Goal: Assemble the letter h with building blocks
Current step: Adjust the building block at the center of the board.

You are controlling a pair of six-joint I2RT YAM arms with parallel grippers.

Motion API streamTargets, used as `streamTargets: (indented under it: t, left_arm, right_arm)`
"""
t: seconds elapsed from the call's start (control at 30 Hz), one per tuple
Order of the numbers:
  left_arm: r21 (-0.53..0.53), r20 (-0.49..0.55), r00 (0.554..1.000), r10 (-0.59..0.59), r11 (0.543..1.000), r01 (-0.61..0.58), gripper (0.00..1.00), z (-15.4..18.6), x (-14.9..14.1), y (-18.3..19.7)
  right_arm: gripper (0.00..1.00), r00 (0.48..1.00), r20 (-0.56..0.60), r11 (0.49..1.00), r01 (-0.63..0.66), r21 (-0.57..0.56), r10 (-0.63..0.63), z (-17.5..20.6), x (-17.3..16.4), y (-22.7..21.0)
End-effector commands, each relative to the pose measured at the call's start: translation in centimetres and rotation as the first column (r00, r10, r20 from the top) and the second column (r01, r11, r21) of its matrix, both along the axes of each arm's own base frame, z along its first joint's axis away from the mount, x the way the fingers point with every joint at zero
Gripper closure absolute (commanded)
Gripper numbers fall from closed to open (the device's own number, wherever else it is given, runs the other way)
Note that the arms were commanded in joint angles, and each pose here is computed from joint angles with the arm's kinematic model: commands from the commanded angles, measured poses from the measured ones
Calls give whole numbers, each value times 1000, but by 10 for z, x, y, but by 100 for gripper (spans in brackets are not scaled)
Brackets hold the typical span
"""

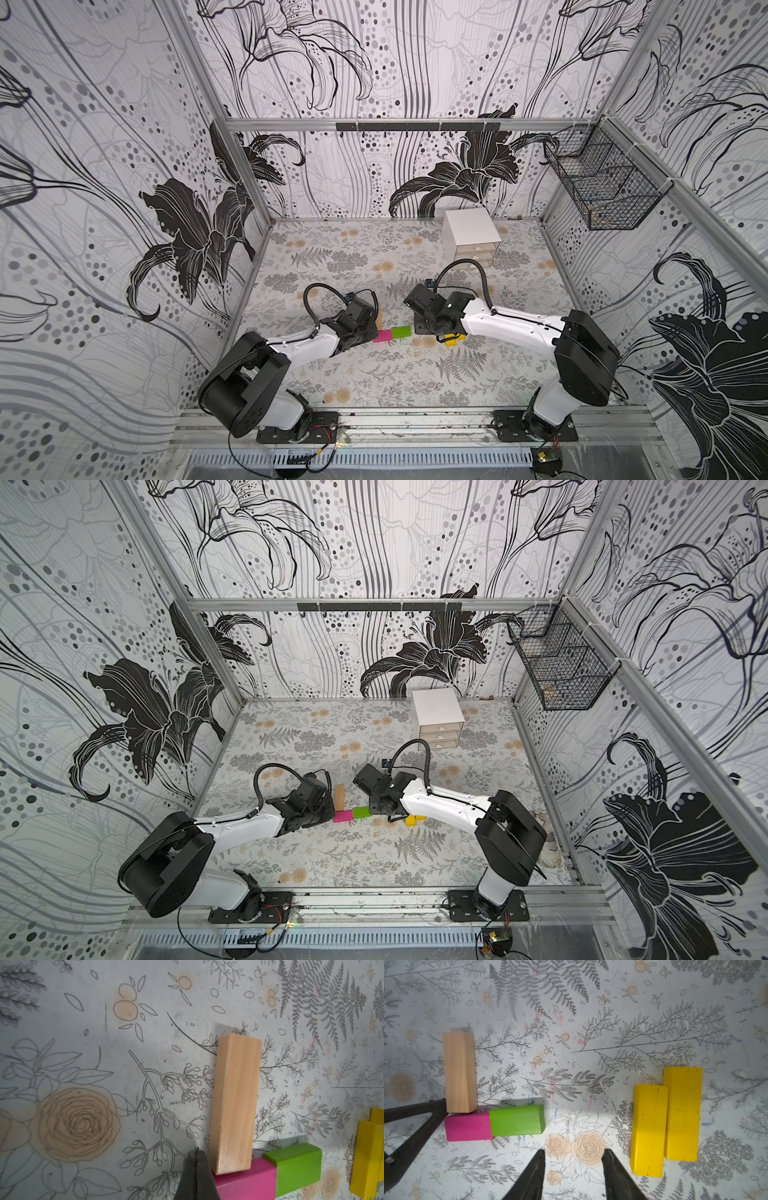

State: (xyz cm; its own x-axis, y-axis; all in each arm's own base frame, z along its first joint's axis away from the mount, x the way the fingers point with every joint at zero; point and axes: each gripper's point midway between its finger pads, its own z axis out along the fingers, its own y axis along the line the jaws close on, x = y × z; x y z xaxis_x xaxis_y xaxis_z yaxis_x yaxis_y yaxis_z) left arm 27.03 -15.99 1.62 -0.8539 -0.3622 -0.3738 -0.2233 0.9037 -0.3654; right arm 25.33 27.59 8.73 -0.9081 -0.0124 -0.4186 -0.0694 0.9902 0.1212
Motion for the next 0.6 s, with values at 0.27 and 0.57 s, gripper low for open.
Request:
streamTargets:
  t: [0.27, 0.57]
  left_arm:
    - [49, -65, 998, 17, 999, -14, 98, -10, -30, 18]
    - [23, -50, 998, -23, 999, 24, 98, 0, -24, 2]
  right_arm:
    - [52, 999, 19, 999, 30, -12, -29, 9, -5, -12]
    - [52, 999, 21, 999, 32, -17, -32, 11, -5, -13]
